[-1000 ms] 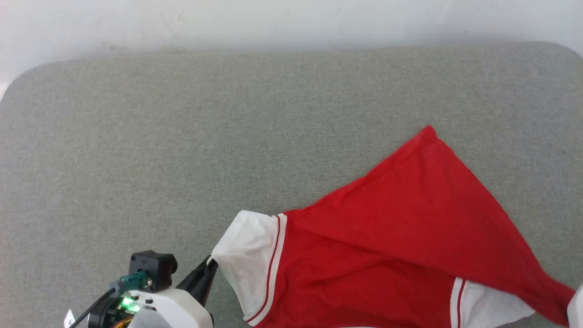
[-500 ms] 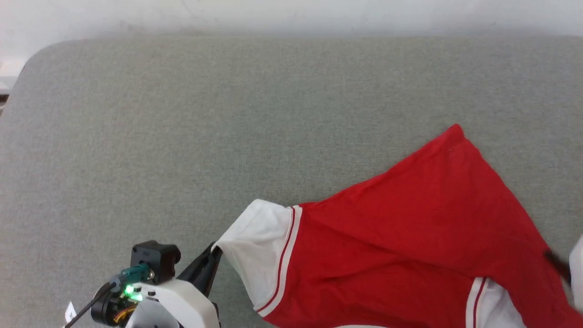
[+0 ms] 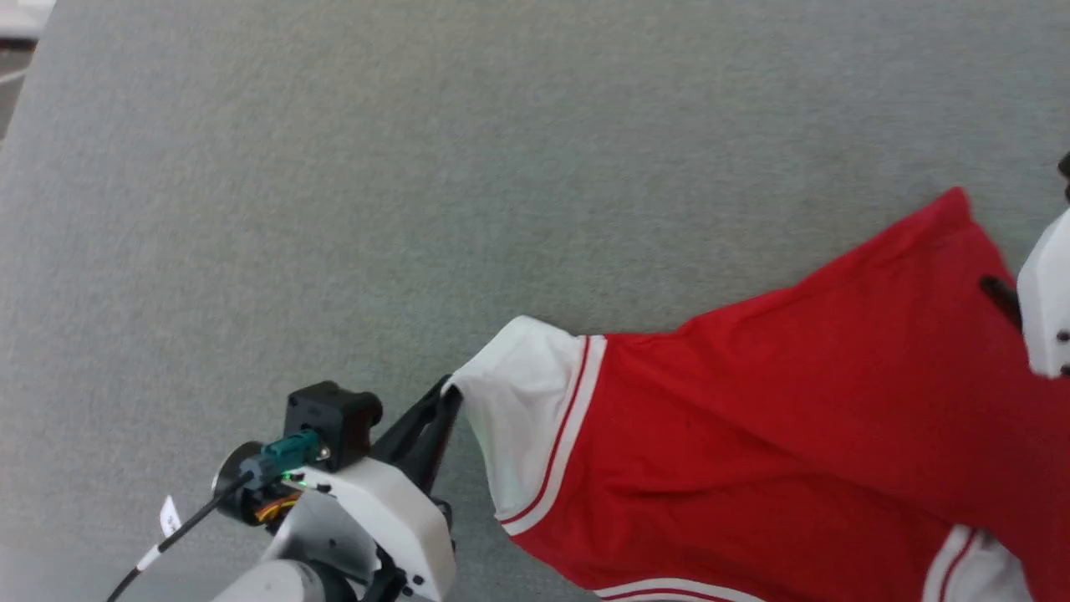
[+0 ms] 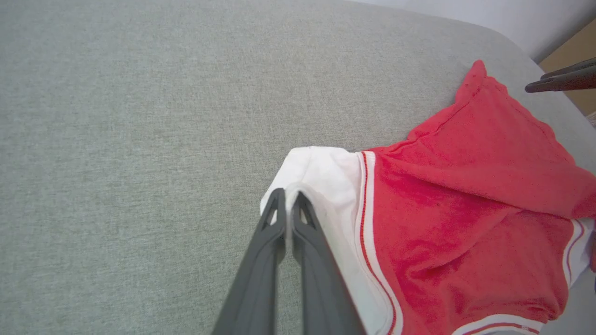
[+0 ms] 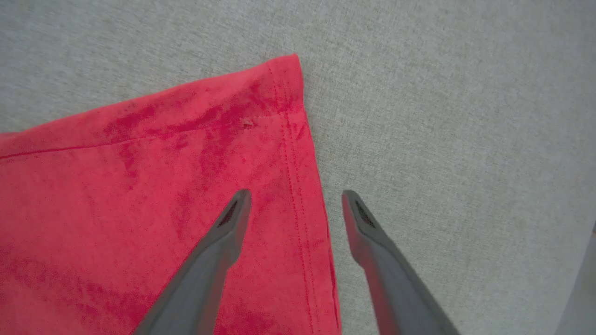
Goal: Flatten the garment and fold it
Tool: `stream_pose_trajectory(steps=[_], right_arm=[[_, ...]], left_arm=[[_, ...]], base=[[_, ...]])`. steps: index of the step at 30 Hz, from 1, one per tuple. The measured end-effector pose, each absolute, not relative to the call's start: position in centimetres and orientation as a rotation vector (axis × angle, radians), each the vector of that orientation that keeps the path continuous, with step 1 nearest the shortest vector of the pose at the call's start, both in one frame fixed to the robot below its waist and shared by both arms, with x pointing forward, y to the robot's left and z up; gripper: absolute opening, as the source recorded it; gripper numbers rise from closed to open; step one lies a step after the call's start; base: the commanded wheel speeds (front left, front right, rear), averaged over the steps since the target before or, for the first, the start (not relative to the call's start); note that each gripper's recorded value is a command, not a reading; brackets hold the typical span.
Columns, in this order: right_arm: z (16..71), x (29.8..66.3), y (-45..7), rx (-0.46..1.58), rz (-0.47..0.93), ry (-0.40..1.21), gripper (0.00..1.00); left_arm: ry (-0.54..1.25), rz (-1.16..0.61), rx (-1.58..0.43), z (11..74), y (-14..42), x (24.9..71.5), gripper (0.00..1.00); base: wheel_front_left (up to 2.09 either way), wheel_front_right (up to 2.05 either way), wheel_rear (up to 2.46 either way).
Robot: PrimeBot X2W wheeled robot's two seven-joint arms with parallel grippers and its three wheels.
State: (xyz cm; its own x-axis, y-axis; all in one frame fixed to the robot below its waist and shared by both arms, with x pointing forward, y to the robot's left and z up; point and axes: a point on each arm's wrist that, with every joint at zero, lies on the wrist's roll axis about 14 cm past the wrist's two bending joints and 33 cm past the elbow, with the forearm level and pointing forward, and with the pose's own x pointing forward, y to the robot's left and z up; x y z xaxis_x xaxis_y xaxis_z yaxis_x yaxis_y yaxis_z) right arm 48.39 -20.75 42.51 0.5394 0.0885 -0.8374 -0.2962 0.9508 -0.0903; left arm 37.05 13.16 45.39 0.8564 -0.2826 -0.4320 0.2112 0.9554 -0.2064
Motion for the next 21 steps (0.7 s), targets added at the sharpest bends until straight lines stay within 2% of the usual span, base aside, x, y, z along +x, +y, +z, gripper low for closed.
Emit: stream_pose_trajectory(steps=[5, 13, 14, 15, 16, 21], right_arm=[[39.3, 50.8, -20.0, -0.288, 0.249, 1.035, 1.0], [35.6, 52.7, -18.4, -0.311, 0.297, 1.075, 1.0], [35.4, 52.7, -18.3, -0.317, 0.305, 1.087, 0.5], [35.2, 52.7, -18.3, -0.328, 0.313, 1.093, 0.06], [35.1, 52.7, -18.2, -0.333, 0.319, 1.097, 0.0], [35.7, 53.1, -17.4, -0.333, 0.353, 1.029, 0.0]], left_arm=[[0.501, -0.232, -0.17, 44.3, 13.6, 37.2, 0.0], [0.552, -0.17, -0.174, 42.4, 15.2, 36.5, 0.0], [0.556, -0.165, -0.173, 42.3, 15.3, 36.5, 0.0], [0.559, -0.16, -0.171, 42.2, 15.5, 36.5, 0.0], [0.561, -0.157, -0.169, 42.1, 15.6, 36.5, 0.0], [0.558, -0.174, -0.172, 42.1, 15.2, 36.6, 0.0]], base=[[0.0, 0.0, 0.0], [0.0, 0.0, 0.0], [0.0, 0.0, 0.0], [0.0, 0.0, 0.0], [0.0, 0.0, 0.0], [0.0, 0.0, 0.0]])
